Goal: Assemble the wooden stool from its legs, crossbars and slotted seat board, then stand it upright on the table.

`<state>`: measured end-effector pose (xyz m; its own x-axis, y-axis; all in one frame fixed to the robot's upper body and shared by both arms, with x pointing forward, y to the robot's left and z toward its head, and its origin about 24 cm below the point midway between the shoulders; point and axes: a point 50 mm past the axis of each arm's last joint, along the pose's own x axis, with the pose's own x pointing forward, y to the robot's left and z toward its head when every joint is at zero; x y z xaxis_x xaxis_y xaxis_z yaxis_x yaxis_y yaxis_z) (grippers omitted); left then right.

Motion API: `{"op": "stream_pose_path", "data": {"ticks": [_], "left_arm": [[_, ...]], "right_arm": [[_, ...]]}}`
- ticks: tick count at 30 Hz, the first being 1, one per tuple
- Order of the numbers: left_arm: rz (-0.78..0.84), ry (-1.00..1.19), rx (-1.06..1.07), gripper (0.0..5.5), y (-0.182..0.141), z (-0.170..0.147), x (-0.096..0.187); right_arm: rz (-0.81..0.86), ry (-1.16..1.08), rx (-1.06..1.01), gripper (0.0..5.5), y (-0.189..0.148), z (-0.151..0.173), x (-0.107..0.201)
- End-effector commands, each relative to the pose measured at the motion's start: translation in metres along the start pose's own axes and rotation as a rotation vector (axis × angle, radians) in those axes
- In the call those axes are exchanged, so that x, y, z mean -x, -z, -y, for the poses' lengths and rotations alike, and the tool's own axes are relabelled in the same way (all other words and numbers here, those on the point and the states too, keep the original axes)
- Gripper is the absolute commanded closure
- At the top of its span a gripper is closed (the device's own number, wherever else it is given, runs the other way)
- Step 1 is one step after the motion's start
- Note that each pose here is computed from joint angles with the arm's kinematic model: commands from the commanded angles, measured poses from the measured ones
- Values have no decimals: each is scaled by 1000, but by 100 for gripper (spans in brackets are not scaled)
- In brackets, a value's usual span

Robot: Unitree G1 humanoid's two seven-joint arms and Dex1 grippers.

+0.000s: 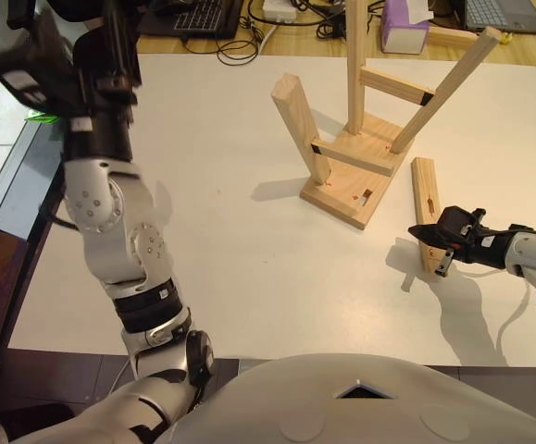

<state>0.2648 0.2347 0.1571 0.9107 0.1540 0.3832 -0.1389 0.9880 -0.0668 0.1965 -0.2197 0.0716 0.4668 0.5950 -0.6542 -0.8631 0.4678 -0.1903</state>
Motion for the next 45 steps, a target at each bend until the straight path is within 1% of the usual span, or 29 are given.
{"op": "stream_pose_path", "data": {"ticks": [1,3,5,7,9,12,14,15,17,20,22,23,25,27,30,31,34,37,38,39,42,43,45], "left_arm": [[-448,11,-87,172,95,-2,16],[-568,201,-118,172,126,33,18],[-644,387,-112,172,148,70,23],[-704,553,-123,172,161,103,34],[-751,717,-151,172,166,123,51],[-812,884,-198,172,166,129,79],[-833,942,-205,172,160,127,93],[-833,948,-202,172,156,126,96],[-825,937,-194,172,147,125,98],[-809,863,-202,172,140,117,93],[-798,814,-204,172,137,112,90],[-792,786,-195,172,134,109,90],[-783,722,-181,170,131,103,91],[-774,675,-178,170,129,99,92],[-763,649,-167,170,126,97,96],[-758,647,-161,170,124,98,96],[-747,642,-147,170,122,99,97],[-746,640,-145,170,122,98,97],[-745,639,-146,170,122,97,97],[-745,637,-146,170,122,97,97],[-731,631,-146,170,123,96,95],[-723,626,-145,170,122,96,94],[-713,618,-145,170,121,95,92]], "right_arm": [[-21,-57,39,550,-4,-3,2],[-37,-93,46,550,-3,-6,5],[-40,-112,55,550,-4,-7,5],[-40,-118,63,550,-6,-7,4],[-48,-113,71,550,-7,-4,7],[-67,-71,70,550,-5,5,15],[-86,-37,63,550,-2,12,22],[-99,-22,60,550,0,14,26],[-133,5,59,550,5,19,34],[-194,29,66,550,14,20,43],[-171,67,41,550,16,20,43],[-114,153,-9,550,18,23,39],[19,308,-95,513,16,24,29],[153,335,-197,473,8,6,17],[249,384,-276,420,2,-17,9],[255,424,-288,408,2,-20,8],[204,591,-351,360,12,-20,9],[155,597,-442,305,15,-27,7],[154,591,-466,292,13,-29,6],[161,579,-504,267,9,-28,4],[196,600,-634,215,-1,-14,-1],[187,625,-670,192,-1,-6,-3],[155,677,-735,164,1,7,-7]]}}
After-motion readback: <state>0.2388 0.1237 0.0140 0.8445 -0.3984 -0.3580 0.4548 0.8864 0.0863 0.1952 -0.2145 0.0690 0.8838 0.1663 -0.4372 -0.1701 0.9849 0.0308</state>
